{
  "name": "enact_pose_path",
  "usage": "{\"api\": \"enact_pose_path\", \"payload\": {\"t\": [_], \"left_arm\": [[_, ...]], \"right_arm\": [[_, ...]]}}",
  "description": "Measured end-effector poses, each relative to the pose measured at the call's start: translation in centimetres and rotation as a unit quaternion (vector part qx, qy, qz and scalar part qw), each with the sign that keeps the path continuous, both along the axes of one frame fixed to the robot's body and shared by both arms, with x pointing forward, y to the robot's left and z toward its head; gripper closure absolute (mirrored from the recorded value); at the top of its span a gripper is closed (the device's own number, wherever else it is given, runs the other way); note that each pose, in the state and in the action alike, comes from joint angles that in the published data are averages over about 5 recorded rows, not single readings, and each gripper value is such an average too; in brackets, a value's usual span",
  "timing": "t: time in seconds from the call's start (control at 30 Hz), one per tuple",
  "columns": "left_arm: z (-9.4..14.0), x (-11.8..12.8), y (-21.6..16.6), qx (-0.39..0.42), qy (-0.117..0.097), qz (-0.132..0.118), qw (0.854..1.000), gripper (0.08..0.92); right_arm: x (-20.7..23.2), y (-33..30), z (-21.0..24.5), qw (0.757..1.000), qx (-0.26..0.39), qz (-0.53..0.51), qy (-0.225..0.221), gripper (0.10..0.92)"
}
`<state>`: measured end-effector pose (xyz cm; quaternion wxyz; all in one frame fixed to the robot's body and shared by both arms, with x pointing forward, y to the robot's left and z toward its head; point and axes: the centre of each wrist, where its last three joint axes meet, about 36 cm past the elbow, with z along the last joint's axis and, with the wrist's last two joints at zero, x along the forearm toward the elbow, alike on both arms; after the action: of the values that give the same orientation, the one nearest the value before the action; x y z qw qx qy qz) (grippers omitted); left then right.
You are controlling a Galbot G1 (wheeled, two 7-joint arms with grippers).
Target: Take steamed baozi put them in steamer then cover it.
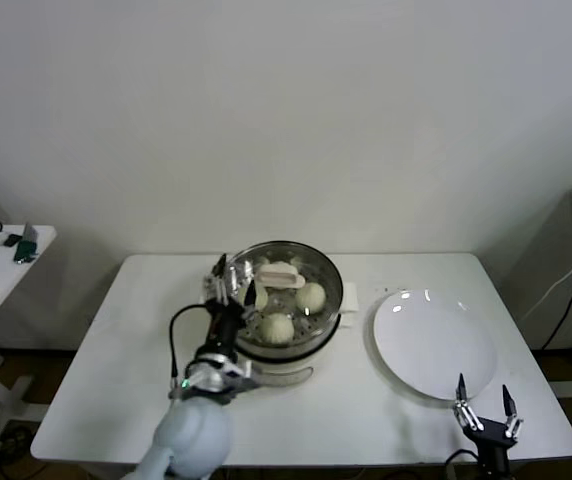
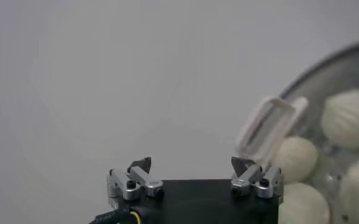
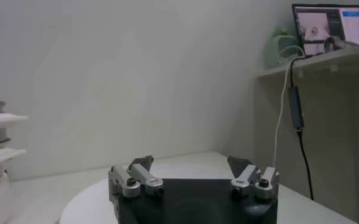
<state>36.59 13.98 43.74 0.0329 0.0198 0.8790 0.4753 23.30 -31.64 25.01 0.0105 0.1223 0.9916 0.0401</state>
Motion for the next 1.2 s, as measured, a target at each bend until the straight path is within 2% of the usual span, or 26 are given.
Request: {"api": "enact_pose_path", "payload": {"t": [0.1,0.23,0.43,0.57,0.73,0.87,1.0,1.2], "left_arm": [[0.3,-0.1,2.2,-0.072,-0.003,-0.007,0.997,0.177],[0.0,-0.2,6.0,-0.173,0.011,-0.002,0.985,0.177],[-2.7,-1.6,11.3,-0.313,0.050,-0.004,0.948,0.177],[-5.4,-3.0,13.6,-0.384,0.061,0.000,0.921,0.177],[-8.9,-5.0,15.2,-0.443,0.061,0.008,0.894,0.177],[-11.2,-6.5,15.6,-0.474,0.057,0.015,0.879,0.177],[-13.0,-7.7,15.7,-0.494,0.054,0.021,0.868,0.177],[-14.2,-8.8,15.5,-0.508,0.050,0.023,0.859,0.177]], "right_arm": [[0.0,0.0,0.4,1.000,-0.003,0.003,0.001,0.200],[-0.2,0.0,0.7,1.000,-0.014,0.013,0.010,0.200],[-0.5,-0.1,0.8,0.999,-0.028,0.032,0.028,0.200],[-0.5,-0.1,0.8,0.998,-0.034,0.045,0.035,0.200],[-0.5,-0.2,1.0,0.997,-0.039,0.059,0.040,0.200],[-0.5,-0.2,1.1,0.996,-0.040,0.070,0.043,0.200],[-0.3,-0.3,1.2,0.996,-0.040,0.075,0.041,0.200],[-0.3,-0.3,1.2,0.995,-0.039,0.081,0.042,0.200]]}}
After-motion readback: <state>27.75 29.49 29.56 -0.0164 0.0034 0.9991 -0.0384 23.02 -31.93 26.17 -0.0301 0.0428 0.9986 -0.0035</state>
